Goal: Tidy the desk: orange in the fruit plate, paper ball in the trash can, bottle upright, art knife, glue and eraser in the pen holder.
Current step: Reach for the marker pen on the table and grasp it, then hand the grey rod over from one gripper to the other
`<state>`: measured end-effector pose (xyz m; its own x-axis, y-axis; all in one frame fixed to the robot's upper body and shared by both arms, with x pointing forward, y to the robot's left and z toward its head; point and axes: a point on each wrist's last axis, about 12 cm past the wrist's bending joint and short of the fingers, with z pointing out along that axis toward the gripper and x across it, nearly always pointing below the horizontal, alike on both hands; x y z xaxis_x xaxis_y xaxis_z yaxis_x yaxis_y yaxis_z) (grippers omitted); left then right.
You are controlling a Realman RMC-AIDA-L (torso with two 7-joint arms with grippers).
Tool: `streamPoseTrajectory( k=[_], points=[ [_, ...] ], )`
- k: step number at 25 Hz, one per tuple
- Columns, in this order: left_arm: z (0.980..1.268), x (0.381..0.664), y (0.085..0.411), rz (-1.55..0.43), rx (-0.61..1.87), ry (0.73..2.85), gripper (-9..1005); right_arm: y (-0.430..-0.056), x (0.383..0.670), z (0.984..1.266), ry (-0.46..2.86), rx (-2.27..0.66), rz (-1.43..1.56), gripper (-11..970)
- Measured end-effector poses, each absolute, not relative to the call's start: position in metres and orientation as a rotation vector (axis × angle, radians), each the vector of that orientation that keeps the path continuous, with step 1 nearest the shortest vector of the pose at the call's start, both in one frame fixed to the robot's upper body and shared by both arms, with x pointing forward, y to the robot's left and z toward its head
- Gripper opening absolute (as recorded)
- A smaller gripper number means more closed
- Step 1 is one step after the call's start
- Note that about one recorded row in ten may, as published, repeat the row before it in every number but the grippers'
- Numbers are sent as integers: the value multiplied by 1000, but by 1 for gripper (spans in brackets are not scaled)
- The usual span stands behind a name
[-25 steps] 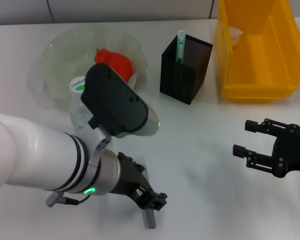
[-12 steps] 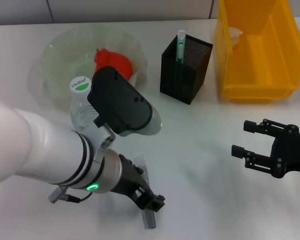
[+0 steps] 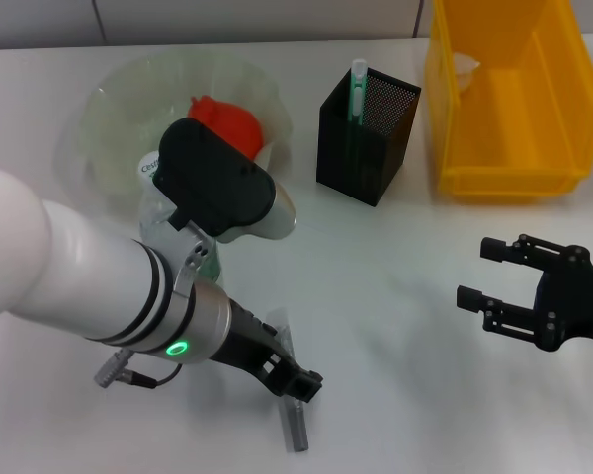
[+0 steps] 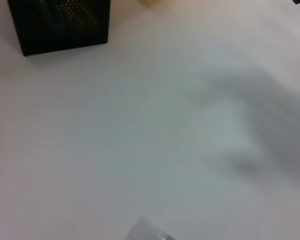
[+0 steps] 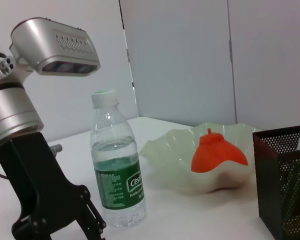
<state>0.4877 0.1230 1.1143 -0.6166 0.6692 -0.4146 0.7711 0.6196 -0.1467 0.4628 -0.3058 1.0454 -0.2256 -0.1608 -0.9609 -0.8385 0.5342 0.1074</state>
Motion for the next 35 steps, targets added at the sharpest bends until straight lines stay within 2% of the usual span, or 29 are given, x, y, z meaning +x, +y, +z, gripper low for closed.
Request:
streamPoseTrajectory(
  k=[19,25,28,35],
  points=[
    [1107,487,115,-338,1302,2526,755,-306,463,1047,1704,-847,803,707],
    [1107,485,114,-319,1334,2520,561,-306,463,1048,1703,-847,806,707],
    [1108,484,114,-310,1345,2520,403,-306,463,1048,1703,-848,806,707],
    [1110,486,114,-272,1361,2509,273,-306,463,1048,1705,-843,812,707]
  ],
)
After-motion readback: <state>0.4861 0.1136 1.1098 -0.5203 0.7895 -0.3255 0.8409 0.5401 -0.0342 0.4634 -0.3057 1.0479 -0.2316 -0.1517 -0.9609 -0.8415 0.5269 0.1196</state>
